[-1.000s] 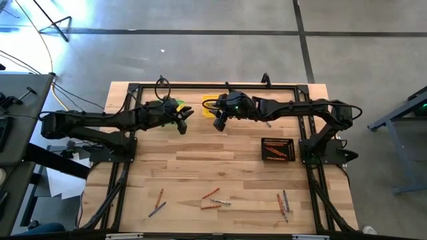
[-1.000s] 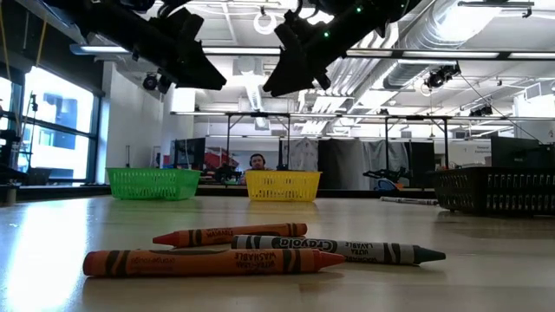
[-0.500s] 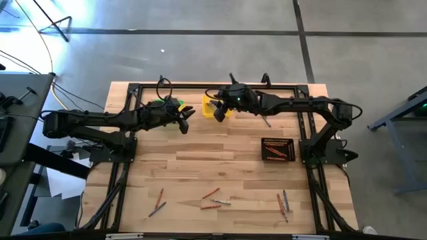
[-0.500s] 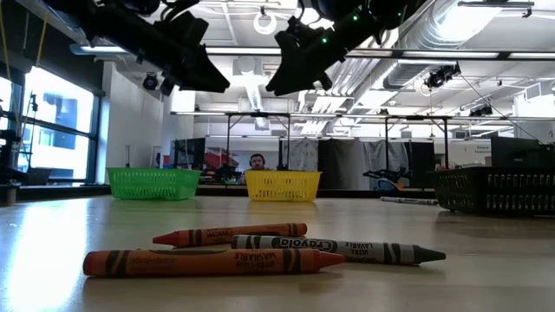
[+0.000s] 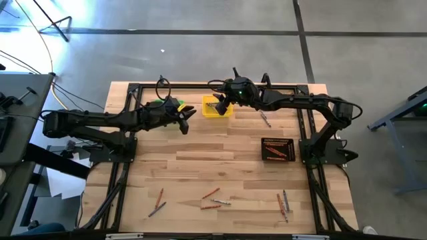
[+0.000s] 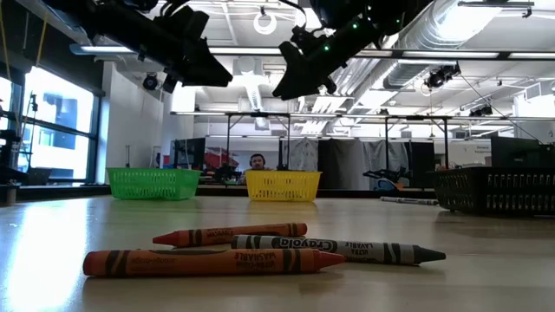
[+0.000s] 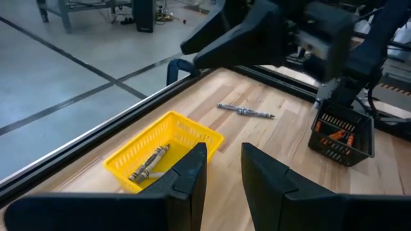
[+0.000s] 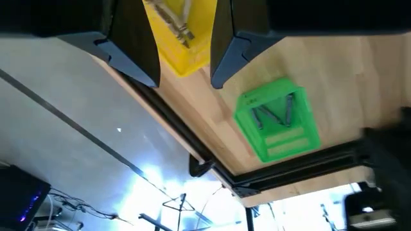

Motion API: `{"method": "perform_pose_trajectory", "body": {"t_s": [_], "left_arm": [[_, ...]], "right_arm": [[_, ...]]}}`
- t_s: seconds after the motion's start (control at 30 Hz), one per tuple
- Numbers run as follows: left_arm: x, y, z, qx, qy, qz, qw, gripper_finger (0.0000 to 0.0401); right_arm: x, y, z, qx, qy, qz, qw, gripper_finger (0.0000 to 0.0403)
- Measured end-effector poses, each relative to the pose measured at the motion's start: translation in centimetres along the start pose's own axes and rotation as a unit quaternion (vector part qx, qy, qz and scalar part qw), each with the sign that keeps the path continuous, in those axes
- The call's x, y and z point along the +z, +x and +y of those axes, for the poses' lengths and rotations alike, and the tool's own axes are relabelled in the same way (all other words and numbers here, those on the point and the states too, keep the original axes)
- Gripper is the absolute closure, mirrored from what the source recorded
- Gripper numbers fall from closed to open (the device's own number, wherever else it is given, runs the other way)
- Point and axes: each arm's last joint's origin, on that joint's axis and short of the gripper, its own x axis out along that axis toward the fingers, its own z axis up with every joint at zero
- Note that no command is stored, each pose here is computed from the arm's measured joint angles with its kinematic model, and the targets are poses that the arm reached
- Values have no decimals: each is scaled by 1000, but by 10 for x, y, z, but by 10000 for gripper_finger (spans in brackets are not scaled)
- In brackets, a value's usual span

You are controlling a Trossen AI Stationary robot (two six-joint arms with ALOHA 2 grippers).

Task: Sort crayons
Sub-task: Put the orange crayon into the black bin

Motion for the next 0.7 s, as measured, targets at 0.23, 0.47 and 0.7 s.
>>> {"method": "perform_pose_trajectory", "body": {"t_s": [0.23,0.47,0.7], "left_arm": [[-4,-1,-1,-3,-15,20,1000,318],[-9,-6,-17,-62,-5,37,997,319],[-13,-13,-34,-106,6,41,993,319]], "right_arm": [[-10,2,-13,-22,42,55,997,273],[-51,2,16,28,18,223,974,273],[-83,-15,57,75,-25,355,932,273]]}}
